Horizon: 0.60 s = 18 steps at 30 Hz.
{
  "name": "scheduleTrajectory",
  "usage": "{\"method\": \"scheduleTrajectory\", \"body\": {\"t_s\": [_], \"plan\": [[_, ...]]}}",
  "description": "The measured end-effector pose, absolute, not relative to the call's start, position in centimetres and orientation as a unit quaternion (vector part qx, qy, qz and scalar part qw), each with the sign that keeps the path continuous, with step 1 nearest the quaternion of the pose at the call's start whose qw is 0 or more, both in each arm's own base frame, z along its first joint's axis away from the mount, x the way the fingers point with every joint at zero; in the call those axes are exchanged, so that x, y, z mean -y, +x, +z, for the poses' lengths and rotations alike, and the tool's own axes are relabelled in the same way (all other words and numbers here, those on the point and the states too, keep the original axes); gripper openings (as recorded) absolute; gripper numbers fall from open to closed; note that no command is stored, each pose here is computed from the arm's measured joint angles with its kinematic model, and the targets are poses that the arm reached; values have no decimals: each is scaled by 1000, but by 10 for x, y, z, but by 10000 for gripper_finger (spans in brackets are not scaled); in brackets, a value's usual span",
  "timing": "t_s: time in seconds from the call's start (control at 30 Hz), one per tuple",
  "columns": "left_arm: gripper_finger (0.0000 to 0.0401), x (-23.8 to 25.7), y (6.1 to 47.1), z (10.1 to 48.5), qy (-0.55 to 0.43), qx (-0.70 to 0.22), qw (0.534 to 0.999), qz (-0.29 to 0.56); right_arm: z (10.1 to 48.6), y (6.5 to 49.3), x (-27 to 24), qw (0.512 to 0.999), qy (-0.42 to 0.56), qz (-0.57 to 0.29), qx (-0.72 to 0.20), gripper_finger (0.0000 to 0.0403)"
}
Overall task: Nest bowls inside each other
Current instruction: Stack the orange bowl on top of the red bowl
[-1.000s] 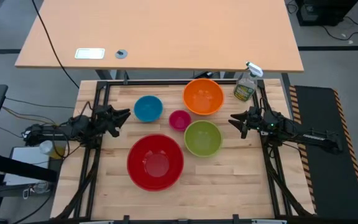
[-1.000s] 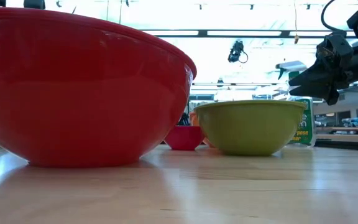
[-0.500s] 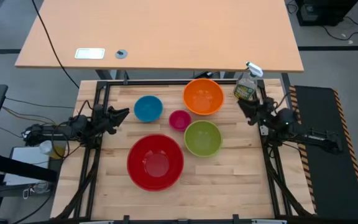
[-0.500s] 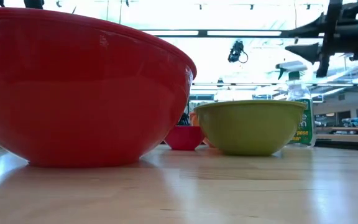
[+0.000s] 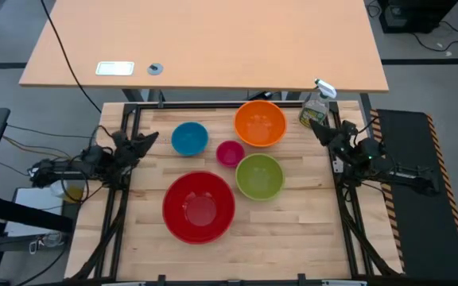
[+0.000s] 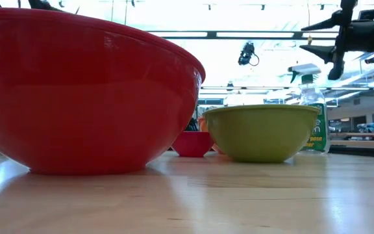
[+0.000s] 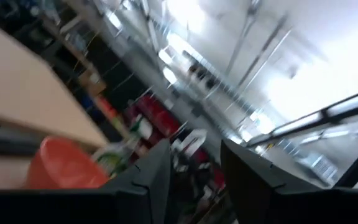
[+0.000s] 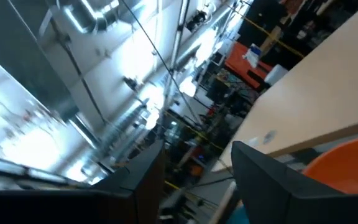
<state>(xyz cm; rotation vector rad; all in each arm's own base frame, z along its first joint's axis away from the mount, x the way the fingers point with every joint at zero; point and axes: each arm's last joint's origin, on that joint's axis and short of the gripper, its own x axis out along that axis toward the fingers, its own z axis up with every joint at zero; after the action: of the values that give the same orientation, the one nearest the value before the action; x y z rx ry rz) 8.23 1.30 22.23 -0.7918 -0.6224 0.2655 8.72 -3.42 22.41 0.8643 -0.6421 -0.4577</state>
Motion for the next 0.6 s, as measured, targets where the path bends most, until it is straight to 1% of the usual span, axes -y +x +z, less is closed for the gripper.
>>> {"method": "scheduleTrajectory", "body": {"t_s": [0.1, 0.17, 0.33, 0.47, 0.6], "plan": [[144, -14, 79, 228, -366, 325, 862, 128, 228, 89, 36, 821, 414, -219, 326, 193], [144, -15, 78, 228, -375, 332, 854, 139, 228, 92, 37, 823, 407, -227, 326, 193], [144, -17, 79, 226, -399, 339, 834, 171, 236, 110, 39, 851, 389, -228, 269, 193], [144, -18, 83, 223, -416, 331, 823, 198, 247, 127, 43, 871, 361, -245, 228, 193], [144, -18, 92, 218, -430, 306, 824, 206, 256, 145, 49, 889, 322, -262, 192, 193]]}}
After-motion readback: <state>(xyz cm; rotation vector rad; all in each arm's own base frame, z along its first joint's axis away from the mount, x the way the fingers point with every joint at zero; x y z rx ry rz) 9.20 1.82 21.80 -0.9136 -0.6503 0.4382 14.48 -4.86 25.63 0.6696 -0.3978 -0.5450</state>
